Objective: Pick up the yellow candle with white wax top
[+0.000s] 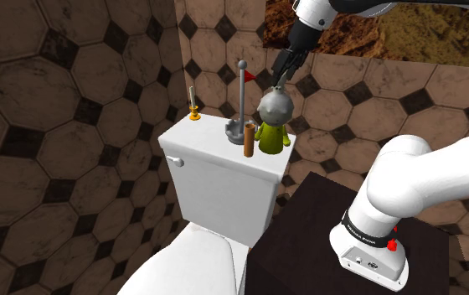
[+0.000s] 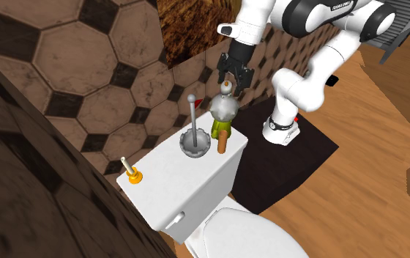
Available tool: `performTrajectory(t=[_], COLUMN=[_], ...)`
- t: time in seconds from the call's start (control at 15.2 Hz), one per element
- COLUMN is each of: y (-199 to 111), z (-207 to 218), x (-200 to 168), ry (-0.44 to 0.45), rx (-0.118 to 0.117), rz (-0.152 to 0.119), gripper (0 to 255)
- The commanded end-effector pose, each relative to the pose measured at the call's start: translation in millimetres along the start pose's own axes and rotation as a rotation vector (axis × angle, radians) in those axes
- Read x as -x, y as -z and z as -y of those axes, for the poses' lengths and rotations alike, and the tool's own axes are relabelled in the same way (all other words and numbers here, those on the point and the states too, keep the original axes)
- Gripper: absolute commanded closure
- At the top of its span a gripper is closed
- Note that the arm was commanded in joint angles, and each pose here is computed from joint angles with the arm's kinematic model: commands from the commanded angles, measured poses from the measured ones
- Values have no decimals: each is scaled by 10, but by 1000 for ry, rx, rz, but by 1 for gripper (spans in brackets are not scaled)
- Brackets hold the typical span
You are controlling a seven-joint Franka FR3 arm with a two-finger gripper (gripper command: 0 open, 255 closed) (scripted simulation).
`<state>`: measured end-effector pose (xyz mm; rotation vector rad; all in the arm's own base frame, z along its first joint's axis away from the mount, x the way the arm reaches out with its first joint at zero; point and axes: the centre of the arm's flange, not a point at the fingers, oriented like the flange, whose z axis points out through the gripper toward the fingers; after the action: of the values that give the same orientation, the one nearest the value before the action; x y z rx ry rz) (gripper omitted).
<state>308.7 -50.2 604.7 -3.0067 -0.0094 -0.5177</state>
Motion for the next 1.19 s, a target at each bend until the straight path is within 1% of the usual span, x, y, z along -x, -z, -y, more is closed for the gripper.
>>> performTrajectory(t=[0.0, 0.59, 1.12], y=[-18, -22, 374], z=[-8, -8, 29], x=[6, 7, -134], ry=[0, 0, 0], rx=[0, 0, 0], rz=[0, 0, 0], gripper=[255, 255, 255])
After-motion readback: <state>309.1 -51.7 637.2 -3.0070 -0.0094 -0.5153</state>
